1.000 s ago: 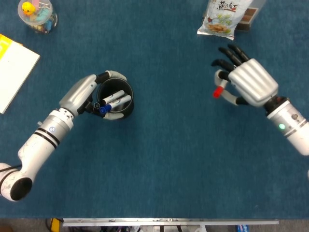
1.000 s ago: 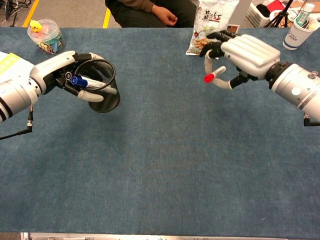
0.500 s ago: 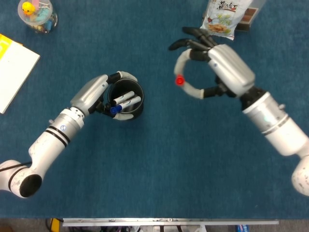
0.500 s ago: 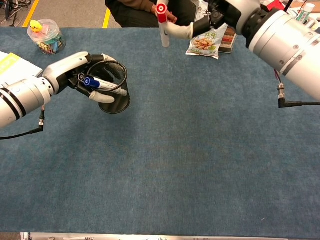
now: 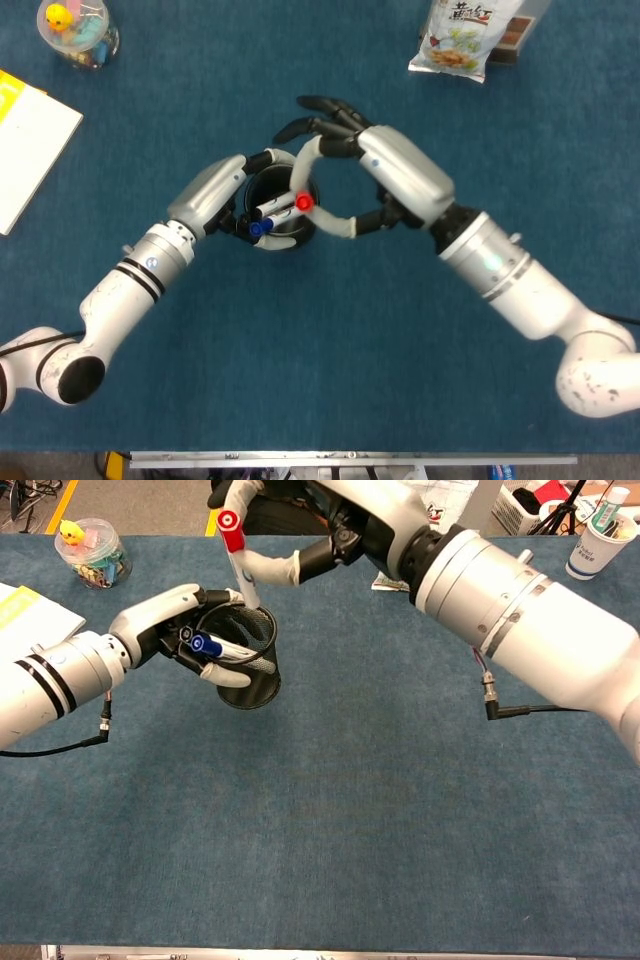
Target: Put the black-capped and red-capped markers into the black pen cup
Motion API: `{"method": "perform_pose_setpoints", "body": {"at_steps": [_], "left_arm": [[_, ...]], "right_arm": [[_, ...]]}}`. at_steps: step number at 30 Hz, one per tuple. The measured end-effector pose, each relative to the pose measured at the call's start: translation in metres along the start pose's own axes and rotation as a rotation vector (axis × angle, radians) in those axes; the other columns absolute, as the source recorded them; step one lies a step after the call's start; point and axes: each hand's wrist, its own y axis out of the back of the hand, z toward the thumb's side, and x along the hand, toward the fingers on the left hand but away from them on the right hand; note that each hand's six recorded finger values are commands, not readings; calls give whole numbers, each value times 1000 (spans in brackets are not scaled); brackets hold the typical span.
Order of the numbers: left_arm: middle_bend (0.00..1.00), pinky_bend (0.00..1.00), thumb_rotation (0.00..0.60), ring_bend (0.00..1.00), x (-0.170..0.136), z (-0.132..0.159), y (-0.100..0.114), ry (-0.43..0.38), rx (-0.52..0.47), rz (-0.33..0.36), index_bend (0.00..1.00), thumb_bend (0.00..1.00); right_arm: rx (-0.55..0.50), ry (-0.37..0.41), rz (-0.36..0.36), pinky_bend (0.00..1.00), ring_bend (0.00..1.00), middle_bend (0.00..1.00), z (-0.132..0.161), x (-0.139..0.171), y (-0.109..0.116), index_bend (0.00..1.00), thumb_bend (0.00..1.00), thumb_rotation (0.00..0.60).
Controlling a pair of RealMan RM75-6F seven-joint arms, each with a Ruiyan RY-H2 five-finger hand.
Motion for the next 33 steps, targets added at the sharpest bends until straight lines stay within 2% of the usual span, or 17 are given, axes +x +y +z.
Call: {"method": "perform_pose_setpoints", "body": {"at_steps": [6, 9, 13, 17, 22, 26, 33], "left_arm": [[327, 242, 600, 348, 2, 3, 1, -6, -4, 7, 269, 86], [327, 242, 600, 348, 2, 5, 1, -11, -1, 8, 269, 86], [327, 242, 600, 348, 1, 5, 2, -11, 1, 9, 269, 86], [327, 242, 600, 348, 0, 3, 3, -8, 5, 10, 269, 86], [327, 242, 600, 348, -2, -2, 4, -1, 9, 13, 269, 86], [327, 242, 600, 348, -3, -8, 4, 9, 11, 15, 269, 86], [327, 242, 600, 348, 3, -22, -2, 23, 25, 16, 269, 86]], "right_arm": [[33, -1, 25, 0, 27, 240, -5, -7, -12, 576, 357, 600], [63, -1, 45, 0, 1, 198, -9, -8, -18, 487, 322, 600], [79, 7, 49, 0, 0, 157, -10, -9, -20, 341, 188, 600], [97, 19, 36, 0, 0, 129, -8, -8, -17, 284, 159, 600], [159, 35, -8, 0, 0, 126, -8, -4, -4, 281, 157, 600], [204, 37, -58, 0, 0, 126, -9, 5, 16, 281, 157, 600], [287, -13, -105, 0, 0, 126, -24, 26, 48, 281, 157, 600]]}}
